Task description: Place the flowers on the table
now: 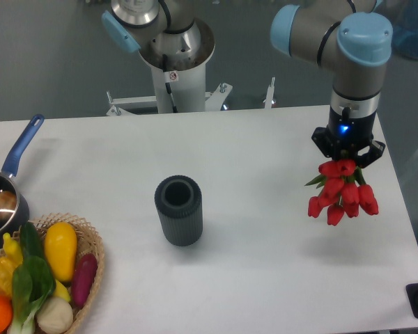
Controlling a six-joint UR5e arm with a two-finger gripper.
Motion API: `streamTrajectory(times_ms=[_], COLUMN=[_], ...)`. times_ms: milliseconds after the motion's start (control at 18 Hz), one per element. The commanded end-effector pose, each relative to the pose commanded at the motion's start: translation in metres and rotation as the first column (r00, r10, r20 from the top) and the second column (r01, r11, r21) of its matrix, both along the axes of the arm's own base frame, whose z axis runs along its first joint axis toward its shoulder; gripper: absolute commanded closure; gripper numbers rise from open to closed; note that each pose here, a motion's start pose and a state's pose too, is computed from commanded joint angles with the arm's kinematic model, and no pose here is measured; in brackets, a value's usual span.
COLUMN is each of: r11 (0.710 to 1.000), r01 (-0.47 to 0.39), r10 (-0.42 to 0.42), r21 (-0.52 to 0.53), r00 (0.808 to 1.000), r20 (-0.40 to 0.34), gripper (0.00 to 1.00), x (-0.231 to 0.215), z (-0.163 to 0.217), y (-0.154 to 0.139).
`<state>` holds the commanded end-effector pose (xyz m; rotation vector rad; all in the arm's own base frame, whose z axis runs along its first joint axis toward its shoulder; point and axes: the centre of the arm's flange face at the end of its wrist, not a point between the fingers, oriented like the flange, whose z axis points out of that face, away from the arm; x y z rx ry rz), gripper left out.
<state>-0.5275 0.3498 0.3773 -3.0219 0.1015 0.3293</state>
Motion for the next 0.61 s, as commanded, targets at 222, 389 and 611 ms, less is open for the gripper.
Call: streamTrajectory(times_ms=[222, 389, 611], r11=[1.000, 0.999, 0.998], r01=[0.003, -0.038, -0.024], r10=[-0.003, 0.038, 0.029], r21=[-0.017, -0.011, -0.065], r00=[1.000, 0.999, 0.997], r20=[0.005, 0.028, 0.078], gripper=[0.96, 0.97, 0.91], x=[0.001, 0.005, 0.040], z=[-0.007, -0.019, -0.062], y=[0.005, 0.016, 0.063])
